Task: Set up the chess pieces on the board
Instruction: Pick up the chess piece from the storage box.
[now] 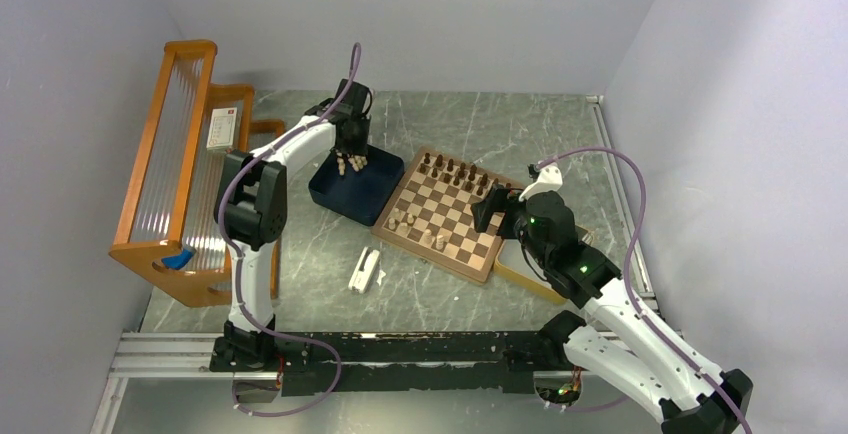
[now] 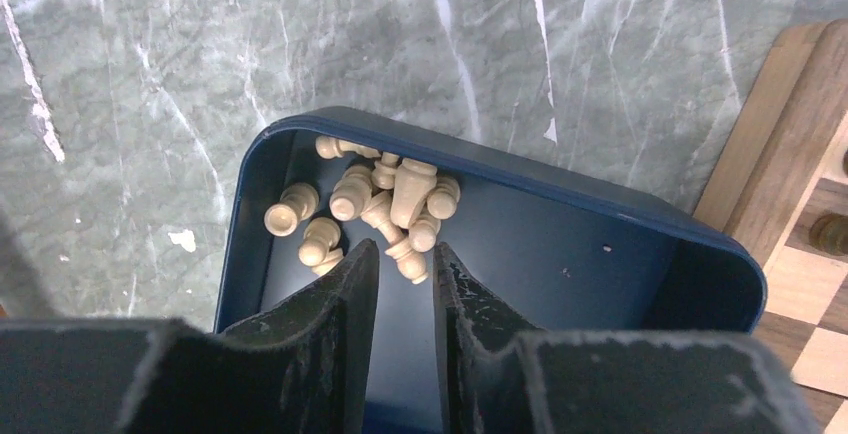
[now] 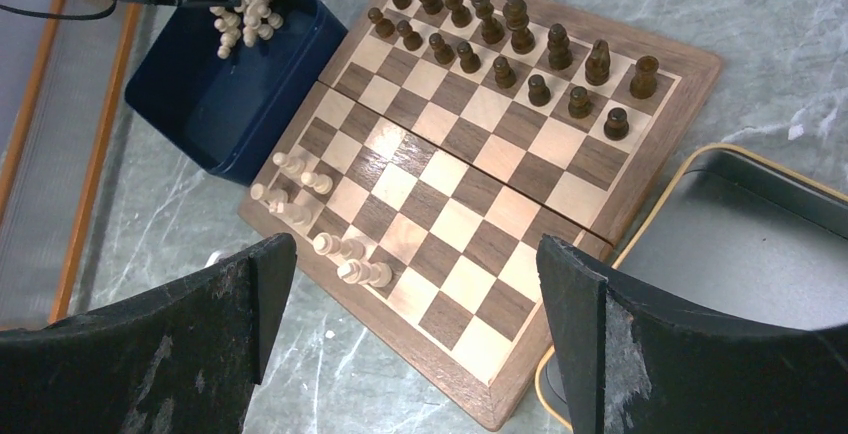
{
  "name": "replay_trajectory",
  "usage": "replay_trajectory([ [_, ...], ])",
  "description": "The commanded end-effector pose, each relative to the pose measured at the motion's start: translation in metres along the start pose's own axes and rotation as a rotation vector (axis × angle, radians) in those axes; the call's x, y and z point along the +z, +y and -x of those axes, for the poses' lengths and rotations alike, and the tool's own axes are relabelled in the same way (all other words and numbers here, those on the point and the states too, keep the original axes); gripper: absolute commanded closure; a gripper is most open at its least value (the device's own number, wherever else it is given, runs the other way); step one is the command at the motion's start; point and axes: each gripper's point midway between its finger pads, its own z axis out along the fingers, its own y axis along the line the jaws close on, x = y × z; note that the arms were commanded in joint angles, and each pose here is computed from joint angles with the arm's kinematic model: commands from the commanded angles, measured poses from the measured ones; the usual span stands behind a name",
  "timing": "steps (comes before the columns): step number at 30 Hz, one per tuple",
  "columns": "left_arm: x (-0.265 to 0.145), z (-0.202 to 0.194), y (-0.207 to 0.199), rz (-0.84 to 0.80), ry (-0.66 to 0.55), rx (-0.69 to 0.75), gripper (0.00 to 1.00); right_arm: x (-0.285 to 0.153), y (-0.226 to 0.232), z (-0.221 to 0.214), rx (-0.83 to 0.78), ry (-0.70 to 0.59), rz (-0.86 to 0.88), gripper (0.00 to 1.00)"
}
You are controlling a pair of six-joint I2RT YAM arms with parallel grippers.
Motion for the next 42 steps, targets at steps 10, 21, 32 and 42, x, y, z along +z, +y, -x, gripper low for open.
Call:
replay_trajectory([
  [10, -0.002, 0.029, 0.011, 0.049, -0.084, -0.005, 0.69, 0.004, 0.003, 0.003, 0.009, -0.013, 0.002, 0.05],
  [21, 0.009, 0.023, 0.019, 0.081, -0.055, -0.016, 0.7, 0.003, 0.0, 0.003, 0.004, -0.01, -0.012, 0.05],
  [32, 0.019, 0.021, 0.023, 0.086, -0.039, -0.009, 0.7, 0.003, 0.001, 0.002, 0.011, -0.006, -0.01, 0.05],
  [42, 0.024, 0.018, 0.024, 0.076, -0.028, -0.005, 0.69, 0.002, -0.001, 0.002, 0.014, -0.008, -0.014, 0.05],
])
